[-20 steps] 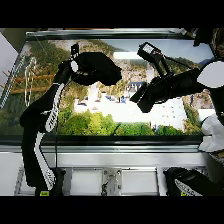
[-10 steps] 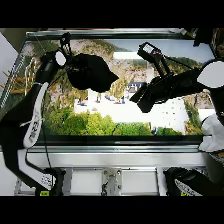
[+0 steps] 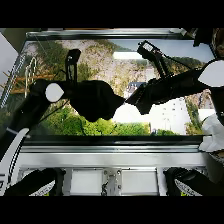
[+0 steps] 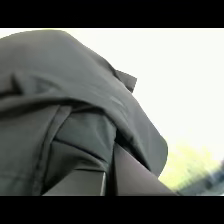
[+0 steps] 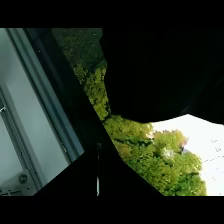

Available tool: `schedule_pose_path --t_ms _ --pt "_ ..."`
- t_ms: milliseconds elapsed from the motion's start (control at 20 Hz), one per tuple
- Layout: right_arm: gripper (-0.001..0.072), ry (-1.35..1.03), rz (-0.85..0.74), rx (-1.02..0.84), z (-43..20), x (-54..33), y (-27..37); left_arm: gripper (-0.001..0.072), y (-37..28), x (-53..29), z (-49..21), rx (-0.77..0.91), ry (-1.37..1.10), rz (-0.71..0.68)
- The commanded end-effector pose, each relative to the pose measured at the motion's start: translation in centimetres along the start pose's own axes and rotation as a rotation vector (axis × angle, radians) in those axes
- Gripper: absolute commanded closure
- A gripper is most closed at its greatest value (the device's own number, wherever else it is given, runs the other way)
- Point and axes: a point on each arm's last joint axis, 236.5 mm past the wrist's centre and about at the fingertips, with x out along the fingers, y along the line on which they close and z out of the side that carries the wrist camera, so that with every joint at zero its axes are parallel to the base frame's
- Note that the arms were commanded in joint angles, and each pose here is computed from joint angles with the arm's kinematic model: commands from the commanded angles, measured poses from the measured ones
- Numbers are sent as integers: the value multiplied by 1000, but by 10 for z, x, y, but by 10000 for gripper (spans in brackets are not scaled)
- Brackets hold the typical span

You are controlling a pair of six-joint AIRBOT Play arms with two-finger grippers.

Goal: Fold the clothes and pants, and hang the long-sleeved shirts on hangers.

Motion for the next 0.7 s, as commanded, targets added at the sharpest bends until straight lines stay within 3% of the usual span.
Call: schedule_pose_path --t_ms 0,200,250,300,350,650 --pt "702 44 -126 3 -13 -12 -26 697 -55 -17 -37 52 0 -105" --pt "701 -13 -476 145 -22 -71 -102 695 -114 -13 -67 159 27 -212" --pt "700 -23 -507 163 -24 -81 -110 572 -119 -9 -71 169 39 -217" --pt "699 -26 -524 181 -28 -88 -115 246 -118 -6 -70 165 50 -211" --pt "699 -20 -531 196 -32 -92 -118 100 -112 -5 -65 149 57 -195" --pt "696 86 -522 322 -76 -91 -128 96 34 -41 -27 -125 -3 51"
